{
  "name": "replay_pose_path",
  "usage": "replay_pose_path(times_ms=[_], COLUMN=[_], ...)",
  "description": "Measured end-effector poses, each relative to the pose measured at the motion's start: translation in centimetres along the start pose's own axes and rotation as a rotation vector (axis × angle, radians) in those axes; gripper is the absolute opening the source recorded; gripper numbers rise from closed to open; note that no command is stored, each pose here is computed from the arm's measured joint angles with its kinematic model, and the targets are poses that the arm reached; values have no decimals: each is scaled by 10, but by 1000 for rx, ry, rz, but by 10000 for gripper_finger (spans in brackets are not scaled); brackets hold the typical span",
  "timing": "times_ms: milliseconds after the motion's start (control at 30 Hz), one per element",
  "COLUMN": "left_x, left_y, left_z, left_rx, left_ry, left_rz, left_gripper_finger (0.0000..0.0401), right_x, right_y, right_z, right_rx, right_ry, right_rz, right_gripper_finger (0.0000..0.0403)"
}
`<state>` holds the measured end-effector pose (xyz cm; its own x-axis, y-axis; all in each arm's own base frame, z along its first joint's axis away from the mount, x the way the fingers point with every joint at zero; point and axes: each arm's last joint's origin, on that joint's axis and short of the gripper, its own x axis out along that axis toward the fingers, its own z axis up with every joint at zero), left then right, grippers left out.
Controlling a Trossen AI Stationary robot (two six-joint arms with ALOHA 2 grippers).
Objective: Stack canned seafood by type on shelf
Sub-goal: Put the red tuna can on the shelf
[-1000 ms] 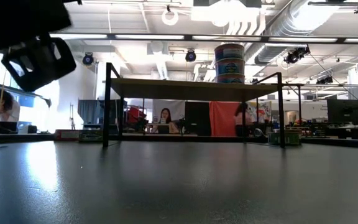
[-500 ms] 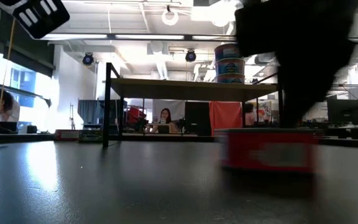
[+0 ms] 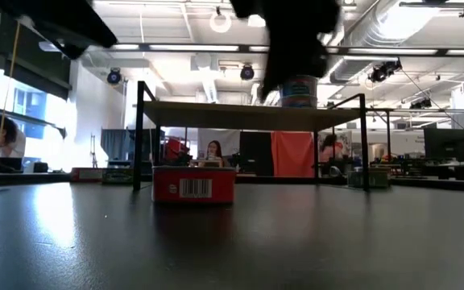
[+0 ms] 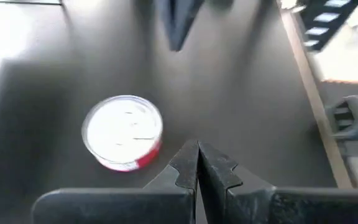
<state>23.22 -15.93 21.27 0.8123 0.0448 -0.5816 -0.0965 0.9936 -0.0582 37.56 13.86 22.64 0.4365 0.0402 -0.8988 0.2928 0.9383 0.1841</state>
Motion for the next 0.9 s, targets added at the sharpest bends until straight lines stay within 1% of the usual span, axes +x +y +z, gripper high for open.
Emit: replay_pose_path(times_ms=[67,167,300,367,467,533,600,700,767,900], left_x=[17,41,63,72,87,96,105,112,114,113], left_y=[5,16,32,37,35,32,31,27,23,8], left_z=[-3,-8,-11,-13,-15,-19,-26,-31,-32,-32], left_rx=[47,100,66,65,75,90,83,6,-34,-43], left_ry=[21,68,108,126,123,114,120,110,94,20], left_rz=[45,110,186,185,99,66,72,71,54,-30], left_gripper_finger=[0,0,0,0,0,0,0,0,0,0], right_x=[6,16,39,44,42,35,24,6,-9,-31], right_y=[-3,-7,-14,-16,-16,-12,-8,-3,0,4], right_z=[-16,-35,-50,-50,-53,-55,-58,-64,-67,-73], right_rx=[13,103,234,291,296,266,244,218,221,225], right_ry=[49,58,24,-15,-14,-14,-15,-40,-81,-125], right_rz=[-45,-50,-18,-6,-18,-12,-3,-5,-5,-9], right_gripper_finger=[0,0,0,0,0,0,0,0,0,0])
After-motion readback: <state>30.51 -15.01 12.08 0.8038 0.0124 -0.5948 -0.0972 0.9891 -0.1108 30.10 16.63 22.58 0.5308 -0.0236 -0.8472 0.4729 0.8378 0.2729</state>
